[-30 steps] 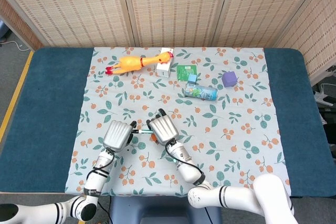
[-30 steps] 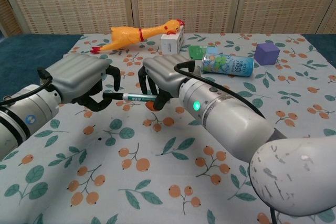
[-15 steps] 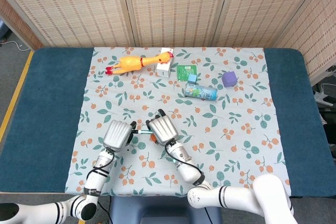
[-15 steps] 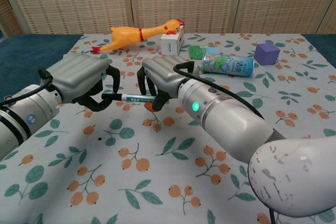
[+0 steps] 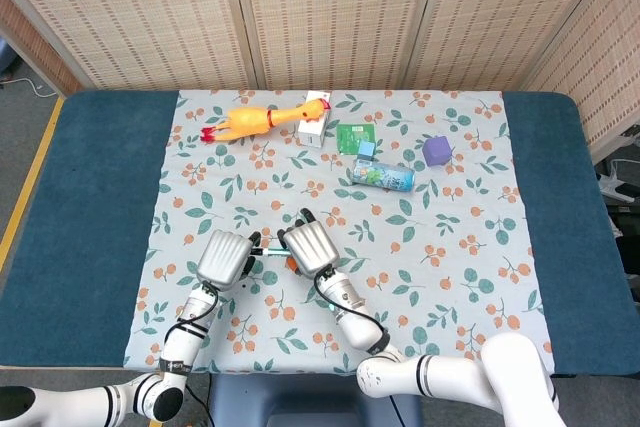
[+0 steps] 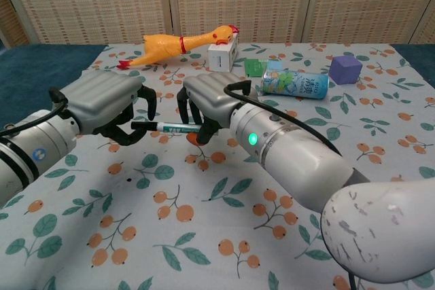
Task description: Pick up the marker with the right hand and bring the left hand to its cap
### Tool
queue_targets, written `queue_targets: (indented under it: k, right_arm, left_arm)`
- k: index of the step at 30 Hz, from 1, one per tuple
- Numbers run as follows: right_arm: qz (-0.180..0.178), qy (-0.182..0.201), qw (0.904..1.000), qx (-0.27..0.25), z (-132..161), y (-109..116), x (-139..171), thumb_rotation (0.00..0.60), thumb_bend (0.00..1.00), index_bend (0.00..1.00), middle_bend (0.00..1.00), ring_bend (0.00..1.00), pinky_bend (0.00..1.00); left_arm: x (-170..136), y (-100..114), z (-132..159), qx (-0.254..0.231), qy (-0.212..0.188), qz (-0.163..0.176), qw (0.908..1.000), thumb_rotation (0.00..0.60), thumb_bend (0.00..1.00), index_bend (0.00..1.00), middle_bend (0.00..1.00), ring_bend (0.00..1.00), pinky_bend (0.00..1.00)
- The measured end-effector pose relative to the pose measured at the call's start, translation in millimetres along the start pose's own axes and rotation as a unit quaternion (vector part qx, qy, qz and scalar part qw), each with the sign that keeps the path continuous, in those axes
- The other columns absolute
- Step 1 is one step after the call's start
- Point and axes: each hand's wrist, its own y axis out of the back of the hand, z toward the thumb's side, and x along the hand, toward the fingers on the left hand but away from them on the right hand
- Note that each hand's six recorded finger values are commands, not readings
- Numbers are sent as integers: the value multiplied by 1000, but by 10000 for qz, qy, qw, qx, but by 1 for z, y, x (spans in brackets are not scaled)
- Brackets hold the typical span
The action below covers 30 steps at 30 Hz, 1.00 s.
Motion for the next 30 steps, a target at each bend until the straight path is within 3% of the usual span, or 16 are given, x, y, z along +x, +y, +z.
queue_targets:
  k: [21, 30]
  right_arm:
    - [37, 10, 10000, -24, 2, 0, 1, 600, 366, 979, 767, 409, 175]
    - [44, 9, 10000, 8, 4, -1, 1, 600, 367, 980, 767, 409, 175]
  left_arm:
    - [1, 2, -2, 18, 17, 40, 10000, 600, 371, 476, 1000, 920, 1000]
    - [1, 2, -3, -11, 0, 45, 10000, 600, 366, 558, 1000, 923, 1000]
